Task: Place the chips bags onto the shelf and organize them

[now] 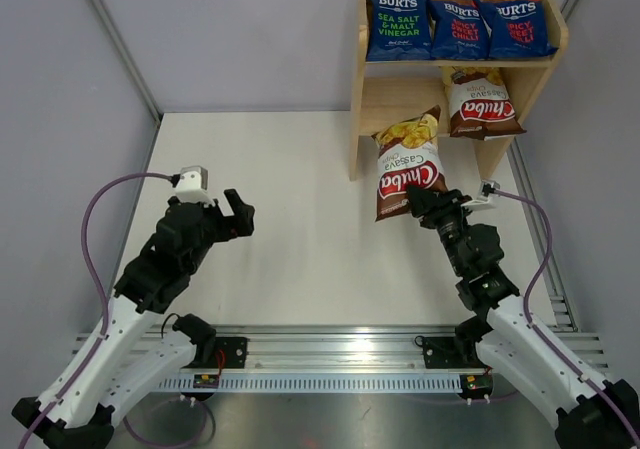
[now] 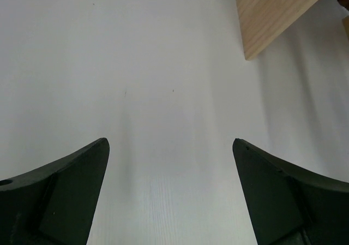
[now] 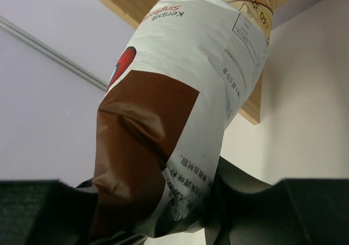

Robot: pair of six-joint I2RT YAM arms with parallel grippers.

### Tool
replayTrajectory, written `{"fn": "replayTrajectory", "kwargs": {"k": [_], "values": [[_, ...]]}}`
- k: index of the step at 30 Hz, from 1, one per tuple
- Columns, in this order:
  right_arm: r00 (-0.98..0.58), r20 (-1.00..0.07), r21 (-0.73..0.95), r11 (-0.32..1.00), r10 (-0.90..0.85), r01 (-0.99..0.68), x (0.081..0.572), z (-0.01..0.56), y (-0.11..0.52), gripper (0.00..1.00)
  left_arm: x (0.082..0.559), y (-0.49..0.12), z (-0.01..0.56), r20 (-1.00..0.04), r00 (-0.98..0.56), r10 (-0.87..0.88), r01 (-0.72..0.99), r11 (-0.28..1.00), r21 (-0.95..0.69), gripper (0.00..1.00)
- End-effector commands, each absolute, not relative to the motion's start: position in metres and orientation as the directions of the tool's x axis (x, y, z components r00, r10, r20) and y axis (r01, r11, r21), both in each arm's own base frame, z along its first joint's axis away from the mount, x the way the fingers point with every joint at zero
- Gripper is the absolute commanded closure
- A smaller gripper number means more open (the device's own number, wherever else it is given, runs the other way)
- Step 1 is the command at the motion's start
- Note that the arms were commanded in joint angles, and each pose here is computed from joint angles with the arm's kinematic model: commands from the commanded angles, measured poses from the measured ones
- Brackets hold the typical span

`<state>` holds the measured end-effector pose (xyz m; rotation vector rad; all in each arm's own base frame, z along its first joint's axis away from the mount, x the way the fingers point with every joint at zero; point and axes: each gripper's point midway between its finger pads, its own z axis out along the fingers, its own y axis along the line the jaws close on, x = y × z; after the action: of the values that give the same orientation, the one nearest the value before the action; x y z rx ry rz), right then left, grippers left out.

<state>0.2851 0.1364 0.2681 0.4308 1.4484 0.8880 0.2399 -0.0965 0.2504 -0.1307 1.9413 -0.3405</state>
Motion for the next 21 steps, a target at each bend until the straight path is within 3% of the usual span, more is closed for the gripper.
{"fn": "replayTrajectory", "kwargs": {"k": [1,11,21], "values": [[0.007,-0.568,0.742,0.516,0.823,-0.429,0.285,0.351,0.128,0.78,0.232,-0.095,0.264,-0.907,-0.371,-0.2,0.124,0.957,-0.262,0.01],[-0.045,-0.508,0.763,0.425,0.86,-0.487,0.311,0.369,0.138,0.79,0.227,-0.093,0.249,-0.904,-0.382,-0.19,0.129,0.958,-0.256,0.01],[0.005,-0.519,0.745,0.455,0.855,-0.487,0.305,0.392,0.129,0.8,0.228,-0.095,0.246,-0.901,-0.387,-0.194,0.135,0.955,-0.263,0.01]]}}
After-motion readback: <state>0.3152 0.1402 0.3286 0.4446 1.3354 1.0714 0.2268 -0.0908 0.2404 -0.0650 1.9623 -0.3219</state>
